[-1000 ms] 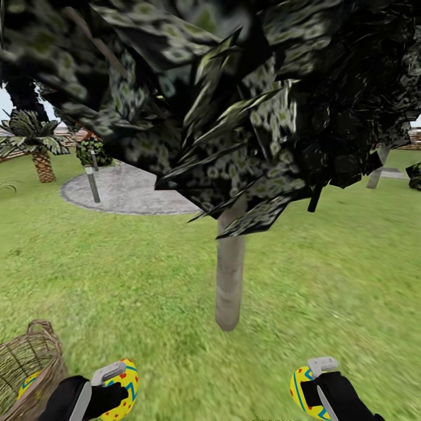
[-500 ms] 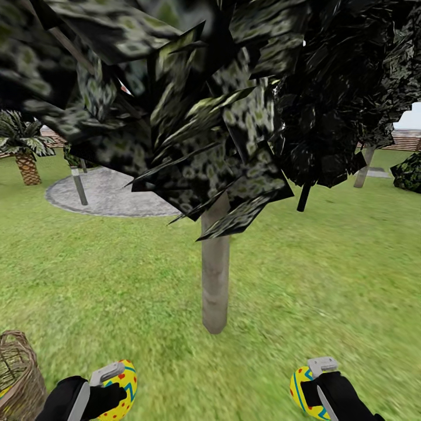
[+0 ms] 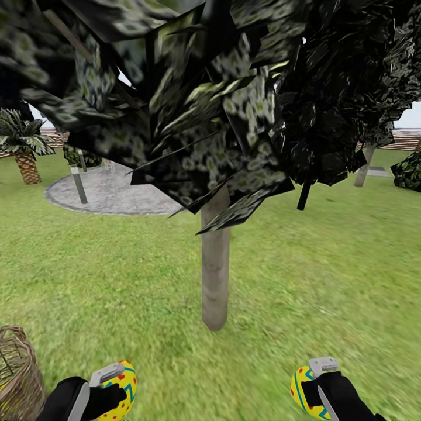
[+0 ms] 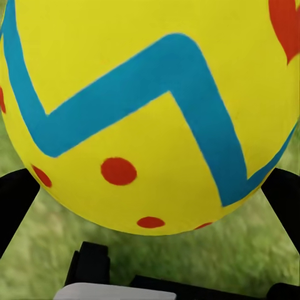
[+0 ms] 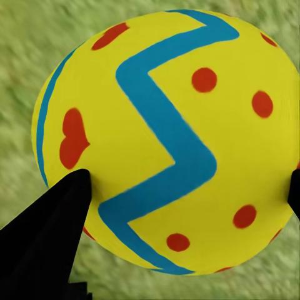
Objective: Take the three Easter eggs out of the wicker basket on the lawn in the garden, then place them on the lawn next to a single tree (choose any tree) so that all three eggs are next to the same tree and none are left in the basket.
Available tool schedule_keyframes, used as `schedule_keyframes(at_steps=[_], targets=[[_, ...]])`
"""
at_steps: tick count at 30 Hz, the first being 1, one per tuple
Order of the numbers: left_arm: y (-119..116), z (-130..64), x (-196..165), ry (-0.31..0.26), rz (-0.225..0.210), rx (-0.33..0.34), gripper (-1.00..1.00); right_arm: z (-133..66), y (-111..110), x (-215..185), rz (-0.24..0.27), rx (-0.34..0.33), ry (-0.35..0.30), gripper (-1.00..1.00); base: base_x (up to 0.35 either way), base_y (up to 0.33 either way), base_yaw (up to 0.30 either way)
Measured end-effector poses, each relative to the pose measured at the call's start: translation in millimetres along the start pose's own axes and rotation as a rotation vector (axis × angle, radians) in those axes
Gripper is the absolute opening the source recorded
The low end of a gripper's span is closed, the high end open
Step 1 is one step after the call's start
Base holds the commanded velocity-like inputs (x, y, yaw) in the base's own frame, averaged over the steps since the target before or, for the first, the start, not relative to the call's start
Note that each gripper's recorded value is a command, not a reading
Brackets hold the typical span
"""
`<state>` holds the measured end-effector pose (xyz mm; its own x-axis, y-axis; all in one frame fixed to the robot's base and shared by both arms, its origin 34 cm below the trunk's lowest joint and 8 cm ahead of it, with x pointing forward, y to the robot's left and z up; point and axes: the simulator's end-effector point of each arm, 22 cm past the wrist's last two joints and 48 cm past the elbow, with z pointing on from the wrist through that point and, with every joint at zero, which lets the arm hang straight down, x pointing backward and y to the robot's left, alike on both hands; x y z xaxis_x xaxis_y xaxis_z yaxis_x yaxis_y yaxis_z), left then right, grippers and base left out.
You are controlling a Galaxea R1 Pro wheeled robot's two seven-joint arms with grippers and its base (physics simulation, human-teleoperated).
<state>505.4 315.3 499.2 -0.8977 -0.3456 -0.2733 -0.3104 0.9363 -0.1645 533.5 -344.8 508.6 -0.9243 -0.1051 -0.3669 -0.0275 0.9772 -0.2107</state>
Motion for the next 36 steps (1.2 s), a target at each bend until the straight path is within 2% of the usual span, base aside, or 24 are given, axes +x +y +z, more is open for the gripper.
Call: schedule_keyframes(at_steps=[6,36], targets=[[-2,10.8,6,0.003,-0.001,0.021,-1.0,10.6,4,7,-0.001,-0.002,0.001,-1.0,0.155,0.0,0.0],[12,66.2,33,0.002,-0.004,0.022,-1.0,62.9,19,40,-0.001,-0.003,0.0,-1.0,0.001,0.0,0.0]])
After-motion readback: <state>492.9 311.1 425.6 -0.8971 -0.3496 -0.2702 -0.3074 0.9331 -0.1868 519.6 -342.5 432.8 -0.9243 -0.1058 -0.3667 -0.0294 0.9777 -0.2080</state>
